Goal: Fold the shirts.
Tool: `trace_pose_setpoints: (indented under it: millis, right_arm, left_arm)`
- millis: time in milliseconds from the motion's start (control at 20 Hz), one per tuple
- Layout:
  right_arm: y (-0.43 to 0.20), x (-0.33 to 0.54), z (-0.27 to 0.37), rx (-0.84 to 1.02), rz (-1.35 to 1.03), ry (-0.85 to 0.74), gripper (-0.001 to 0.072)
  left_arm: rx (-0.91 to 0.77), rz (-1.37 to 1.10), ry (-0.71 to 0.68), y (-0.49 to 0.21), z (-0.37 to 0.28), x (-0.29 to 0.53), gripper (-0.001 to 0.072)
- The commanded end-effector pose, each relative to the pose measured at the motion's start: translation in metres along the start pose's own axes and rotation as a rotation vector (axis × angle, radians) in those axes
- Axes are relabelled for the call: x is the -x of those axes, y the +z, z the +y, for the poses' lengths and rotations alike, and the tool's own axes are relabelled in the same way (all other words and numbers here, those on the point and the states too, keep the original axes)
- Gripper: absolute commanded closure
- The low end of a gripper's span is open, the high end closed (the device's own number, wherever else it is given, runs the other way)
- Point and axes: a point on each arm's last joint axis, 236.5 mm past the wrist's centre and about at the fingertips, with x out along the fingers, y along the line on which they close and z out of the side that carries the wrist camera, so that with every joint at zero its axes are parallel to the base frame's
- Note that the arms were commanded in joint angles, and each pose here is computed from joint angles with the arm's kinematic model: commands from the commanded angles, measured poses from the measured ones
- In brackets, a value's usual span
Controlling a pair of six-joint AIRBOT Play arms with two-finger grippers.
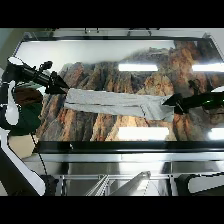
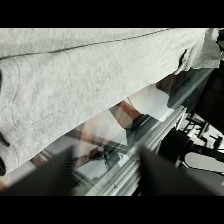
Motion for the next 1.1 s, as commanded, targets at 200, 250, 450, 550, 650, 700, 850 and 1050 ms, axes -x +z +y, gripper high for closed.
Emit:
trace_pose_setpoints:
  millis: [200, 250, 450, 550, 650, 700, 850, 1050]
  right_arm:
    - [0.016, 0.009, 0.014, 0.070, -0.017, 0.010, 0.0692]
    - [0.018, 0.018, 0.020, 0.079, -0.011, 0.025, 0.0692]
    - [0.016, 0.047, 0.060, 0.156, -0.004, 0.086, 0.0692]
    - [0.014, 0.064, 0.096, 0.189, -0.019, 0.180, 0.0691]
    - [0.012, 0.077, 0.136, 0.231, -0.056, 0.262, 0.0691]
    - [0.008, 0.079, 0.153, 0.256, -0.063, 0.281, 0.0692]
    - [-0.013, 0.065, 0.198, 0.321, -0.029, 0.292, 0.0691]
    - [-0.039, 0.016, 0.249, 0.391, 0.018, 0.279, 0.0691]
  left_arm:
    - [-0.088, 0.031, -0.126, -0.002, -0.057, -0.031, 0.0712]
    - [-0.104, 0.045, -0.119, -0.002, -0.066, -0.046, 0.0712]
    - [-0.208, 0.084, 0.026, -0.002, -0.095, -0.131, 0.0712]
    - [-0.276, 0.091, 0.107, -0.006, -0.107, -0.175, 0.0712]
    - [-0.358, 0.059, 0.176, -0.004, -0.122, -0.217, 0.0711]
    - [-0.393, 0.036, 0.223, -0.002, -0.125, -0.235, 0.0711]
    - [-0.419, 0.012, 0.365, 0.004, -0.110, -0.272, 0.0711]
    - [-0.376, 0.069, 0.330, -0.006, -0.102, -0.299, 0.0709]
